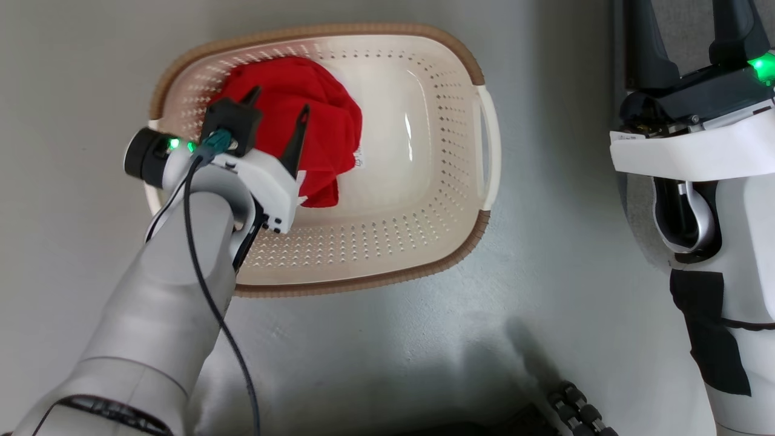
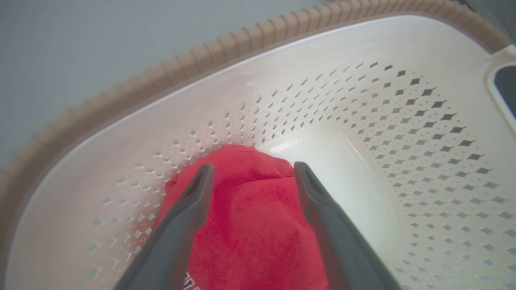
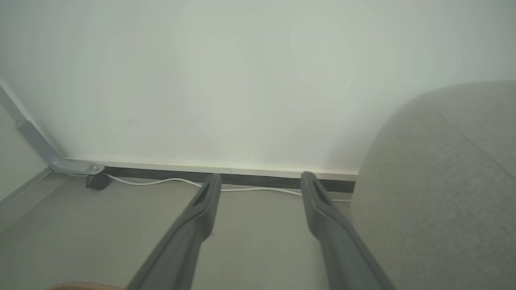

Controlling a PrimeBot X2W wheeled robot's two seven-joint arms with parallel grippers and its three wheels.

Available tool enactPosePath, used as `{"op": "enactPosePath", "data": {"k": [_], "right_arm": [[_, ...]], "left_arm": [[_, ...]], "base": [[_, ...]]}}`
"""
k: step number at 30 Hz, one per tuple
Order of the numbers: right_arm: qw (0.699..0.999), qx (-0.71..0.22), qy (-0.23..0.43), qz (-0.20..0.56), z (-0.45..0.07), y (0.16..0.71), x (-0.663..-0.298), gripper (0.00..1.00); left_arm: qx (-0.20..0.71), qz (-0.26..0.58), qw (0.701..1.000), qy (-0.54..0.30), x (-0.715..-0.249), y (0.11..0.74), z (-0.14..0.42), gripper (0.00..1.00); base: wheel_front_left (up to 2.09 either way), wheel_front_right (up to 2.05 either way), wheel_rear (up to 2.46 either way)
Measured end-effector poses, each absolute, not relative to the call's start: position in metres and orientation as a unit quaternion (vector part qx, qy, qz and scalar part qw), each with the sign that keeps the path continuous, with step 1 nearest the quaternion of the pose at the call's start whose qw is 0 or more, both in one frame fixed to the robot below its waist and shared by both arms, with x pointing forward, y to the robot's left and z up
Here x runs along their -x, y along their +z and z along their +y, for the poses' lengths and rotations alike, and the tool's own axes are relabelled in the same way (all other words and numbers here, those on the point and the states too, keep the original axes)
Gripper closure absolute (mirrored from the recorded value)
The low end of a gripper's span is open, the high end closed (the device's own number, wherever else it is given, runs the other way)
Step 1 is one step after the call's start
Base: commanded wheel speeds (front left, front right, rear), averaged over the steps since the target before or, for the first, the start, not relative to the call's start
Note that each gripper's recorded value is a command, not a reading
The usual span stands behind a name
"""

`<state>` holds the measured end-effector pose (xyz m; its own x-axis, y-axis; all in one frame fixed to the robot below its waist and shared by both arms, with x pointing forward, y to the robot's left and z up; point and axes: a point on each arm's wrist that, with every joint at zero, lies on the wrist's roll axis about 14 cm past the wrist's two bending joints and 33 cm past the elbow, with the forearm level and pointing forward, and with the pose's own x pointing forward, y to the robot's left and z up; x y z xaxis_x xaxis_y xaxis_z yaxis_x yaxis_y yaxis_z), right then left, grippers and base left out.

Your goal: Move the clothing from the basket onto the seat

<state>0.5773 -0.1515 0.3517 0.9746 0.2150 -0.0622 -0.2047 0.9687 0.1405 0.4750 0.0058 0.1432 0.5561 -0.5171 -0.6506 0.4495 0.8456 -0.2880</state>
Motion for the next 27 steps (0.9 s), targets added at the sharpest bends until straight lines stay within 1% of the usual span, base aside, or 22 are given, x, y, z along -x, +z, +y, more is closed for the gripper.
{"op": "enactPosePath", "data": {"k": [2, 5, 7, 14, 18, 19, 24, 27], "right_arm": [[0.992, -0.066, 0.101, 0.044, -0.155, 0.347, -0.576, 0.0], [0.992, -0.064, 0.095, 0.05, -0.159, 0.341, -0.574, 0.0], [0.992, -0.063, 0.091, 0.053, -0.161, 0.339, -0.573, 0.0], [0.993, -0.063, 0.084, 0.051, -0.165, 0.344, -0.572, 0.0], [0.993, -0.063, 0.079, 0.055, -0.169, 0.34, -0.571, 0.0], [0.993, -0.065, 0.074, 0.058, -0.172, 0.338, -0.57, 0.0], [0.993, -0.069, 0.063, 0.066, -0.178, 0.331, -0.567, 0.0], [0.994, -0.069, 0.057, 0.07, -0.182, 0.328, -0.566, 0.0]], "left_arm": [[0.034, 0.383, 0.877, -0.286, -0.479, 0.139, -0.004, 0.0], [0.036, 0.408, 0.861, -0.302, -0.461, 0.128, -0.017, 0.0], [0.037, 0.41, 0.857, -0.309, -0.458, 0.126, -0.023, 0.0], [0.014, 0.407, 0.851, -0.331, -0.455, 0.125, -0.028, 0.0], [-0.006, 0.423, 0.84, -0.34, -0.446, 0.114, -0.027, 0.0], [-0.019, 0.436, 0.833, -0.341, -0.443, 0.107, -0.026, 0.0], [-0.043, 0.449, 0.824, -0.341, -0.447, 0.097, -0.029, 0.0], [-0.067, 0.46, 0.814, -0.347, -0.447, 0.09, -0.03, 0.0]], "base": [[0.0, 0.0, 0.0], [0.0, 0.0, 0.0], [0.0, 0.0, 0.0], [0.0, 0.0, 0.0], [0.0, 0.0, 0.0], [0.0, 0.0, 0.0], [0.0, 0.0, 0.0], [0.0, 0.0, 0.0]]}}
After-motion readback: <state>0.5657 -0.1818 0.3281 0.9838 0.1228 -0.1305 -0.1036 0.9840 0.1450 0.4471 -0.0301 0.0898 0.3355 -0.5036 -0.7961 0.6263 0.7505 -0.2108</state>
